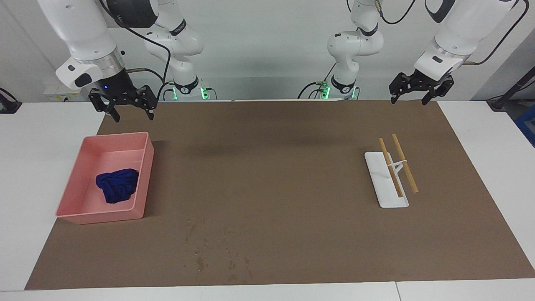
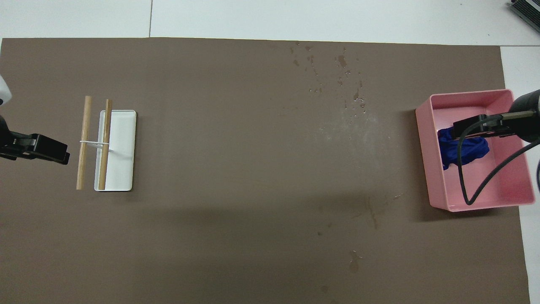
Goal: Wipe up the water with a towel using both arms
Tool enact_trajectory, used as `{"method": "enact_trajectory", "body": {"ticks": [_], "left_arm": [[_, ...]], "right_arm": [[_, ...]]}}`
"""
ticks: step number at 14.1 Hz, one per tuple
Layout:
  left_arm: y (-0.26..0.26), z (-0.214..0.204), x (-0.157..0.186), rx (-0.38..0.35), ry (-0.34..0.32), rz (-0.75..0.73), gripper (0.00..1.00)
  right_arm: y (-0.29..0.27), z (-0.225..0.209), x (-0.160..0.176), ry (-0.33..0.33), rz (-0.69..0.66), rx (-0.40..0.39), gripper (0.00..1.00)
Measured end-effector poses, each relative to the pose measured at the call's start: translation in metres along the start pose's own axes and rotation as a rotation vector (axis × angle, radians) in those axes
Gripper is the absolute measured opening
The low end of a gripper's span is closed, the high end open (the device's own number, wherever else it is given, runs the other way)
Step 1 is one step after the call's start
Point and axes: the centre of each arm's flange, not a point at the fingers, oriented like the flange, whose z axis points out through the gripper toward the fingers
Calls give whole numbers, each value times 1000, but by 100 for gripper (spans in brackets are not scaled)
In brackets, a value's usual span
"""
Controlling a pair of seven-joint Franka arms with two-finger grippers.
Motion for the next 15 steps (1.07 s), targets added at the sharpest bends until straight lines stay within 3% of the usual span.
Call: {"method": "enact_trajectory", "body": {"ticks": [15], "left_arm": [[0, 0, 0, 0, 0, 0, 100]], "right_arm": [[4, 2, 0, -4, 7, 0, 100]]}}
